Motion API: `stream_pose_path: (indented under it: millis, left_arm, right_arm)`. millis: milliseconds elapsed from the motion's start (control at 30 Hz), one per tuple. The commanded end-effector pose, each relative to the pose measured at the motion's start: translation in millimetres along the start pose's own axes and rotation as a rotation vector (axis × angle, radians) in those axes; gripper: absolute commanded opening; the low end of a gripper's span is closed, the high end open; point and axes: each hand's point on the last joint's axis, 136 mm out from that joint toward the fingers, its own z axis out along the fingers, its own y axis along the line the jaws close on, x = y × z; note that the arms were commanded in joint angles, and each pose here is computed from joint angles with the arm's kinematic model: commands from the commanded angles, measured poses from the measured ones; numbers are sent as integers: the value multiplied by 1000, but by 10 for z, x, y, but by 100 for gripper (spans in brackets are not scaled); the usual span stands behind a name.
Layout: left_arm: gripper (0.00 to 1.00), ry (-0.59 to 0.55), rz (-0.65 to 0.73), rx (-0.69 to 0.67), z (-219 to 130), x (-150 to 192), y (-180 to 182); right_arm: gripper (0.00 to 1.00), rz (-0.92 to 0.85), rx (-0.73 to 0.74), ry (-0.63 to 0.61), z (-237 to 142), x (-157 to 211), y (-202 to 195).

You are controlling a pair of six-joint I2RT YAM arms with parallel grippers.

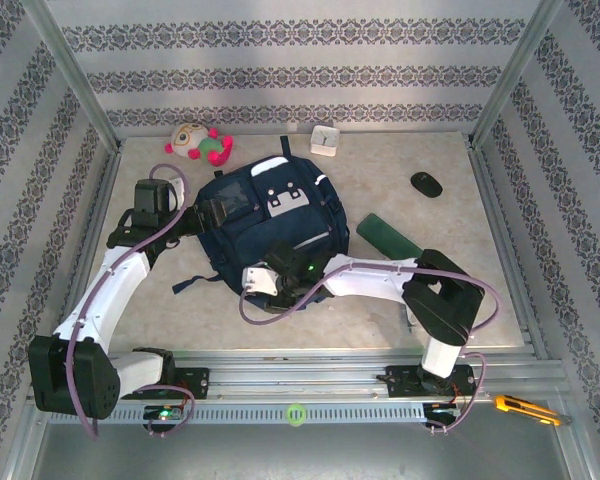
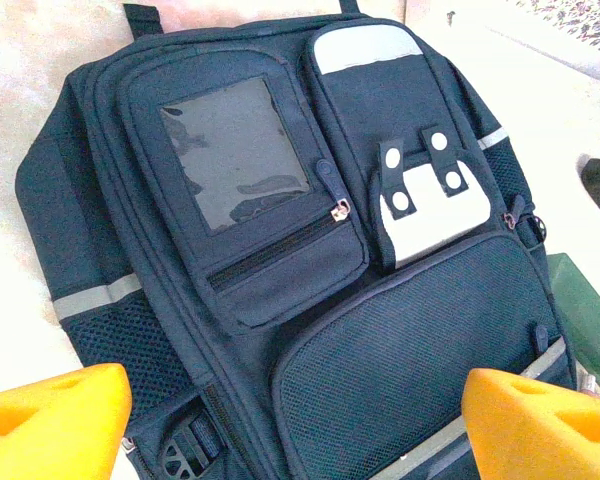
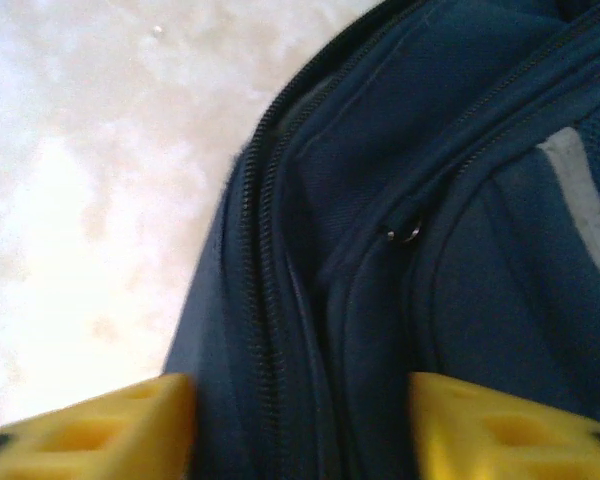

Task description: Pack the student bag

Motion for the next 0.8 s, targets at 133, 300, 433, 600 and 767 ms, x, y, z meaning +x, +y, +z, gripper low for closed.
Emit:
stream_pose_path:
  millis: [133,300,433,600,767]
  left_arm:
    - [85,-19,173,67,-128,-2,-109]
    - [88,-25,518,253,-246,146,-410]
    - [88,-6,601,287,-200,296,-397]
    - [85,-31,317,294,40,348,-288]
    - [78,-52,185,344,214,476,-240]
  right_arm:
    - [0,-82,141,-88,-315,-170,-196]
    - [0,-125,86,-256,-1025,-340,-227]
    - [0,-122,127,-363,-1490,-408,-503]
    - [0,-130,179,-381,-1710,-378,-824]
    - [0,-125,182,-429,-1880,-395,-990]
